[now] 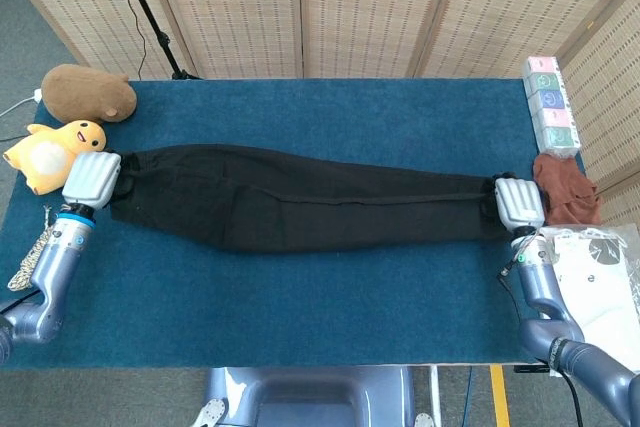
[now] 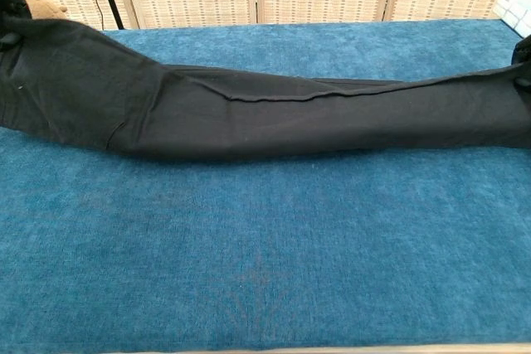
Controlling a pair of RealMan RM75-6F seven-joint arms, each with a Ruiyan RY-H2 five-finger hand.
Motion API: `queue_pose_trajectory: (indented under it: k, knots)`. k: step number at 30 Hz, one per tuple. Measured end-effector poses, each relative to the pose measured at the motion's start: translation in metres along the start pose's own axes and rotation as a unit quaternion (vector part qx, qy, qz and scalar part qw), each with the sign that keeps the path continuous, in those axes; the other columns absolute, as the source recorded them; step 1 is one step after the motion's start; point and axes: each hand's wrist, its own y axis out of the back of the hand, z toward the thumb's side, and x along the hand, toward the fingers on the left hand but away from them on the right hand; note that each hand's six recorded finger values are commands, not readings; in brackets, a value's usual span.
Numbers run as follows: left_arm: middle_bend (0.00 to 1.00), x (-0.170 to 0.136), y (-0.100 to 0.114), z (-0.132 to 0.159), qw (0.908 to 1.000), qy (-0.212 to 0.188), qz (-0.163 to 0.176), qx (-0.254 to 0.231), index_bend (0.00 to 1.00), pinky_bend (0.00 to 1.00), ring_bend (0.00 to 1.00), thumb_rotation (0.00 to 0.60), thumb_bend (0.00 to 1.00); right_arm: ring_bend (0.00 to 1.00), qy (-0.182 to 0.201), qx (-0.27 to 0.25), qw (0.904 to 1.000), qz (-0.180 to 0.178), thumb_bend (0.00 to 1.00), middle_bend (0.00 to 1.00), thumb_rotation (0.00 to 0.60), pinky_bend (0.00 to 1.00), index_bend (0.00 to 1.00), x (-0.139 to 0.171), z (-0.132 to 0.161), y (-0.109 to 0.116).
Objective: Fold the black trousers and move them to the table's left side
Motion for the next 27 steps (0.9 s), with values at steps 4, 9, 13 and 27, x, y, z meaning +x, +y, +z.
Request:
queue_pose_trajectory:
  k: [4, 9, 13, 27]
  knots:
    - [0.62, 0.010, 0.002, 0.005, 0.9999, 0.006, 0.005, -0.006, 0.62, 0.55, 0.46, 0.600, 0.50, 0.30, -0.014, 0.002, 0.9999, 0.001, 0.70, 0.44, 0.600, 0.43, 0.61, -0.008, -0.008, 0.000]
    - [0.61, 0.015, 0.005, 0.008, 0.9998, 0.000, 0.016, -0.010, 0.62, 0.55, 0.46, 0.600, 0.50, 0.30, -0.018, 0.004, 0.9998, 0.001, 0.70, 0.44, 0.600, 0.43, 0.61, -0.014, -0.009, -0.001]
    - [0.61, 0.020, 0.006, 0.012, 0.9996, -0.009, 0.026, -0.010, 0.62, 0.55, 0.46, 0.600, 0.50, 0.30, -0.021, 0.016, 0.9996, -0.001, 0.70, 0.44, 0.600, 0.43, 0.61, -0.019, -0.010, -0.003]
    - [0.61, 0.028, -0.001, 0.007, 0.9997, 0.002, 0.026, 0.001, 0.62, 0.55, 0.46, 0.600, 0.50, 0.31, -0.032, 0.043, 0.9986, 0.000, 0.70, 0.44, 0.600, 0.43, 0.61, -0.034, -0.012, -0.006]
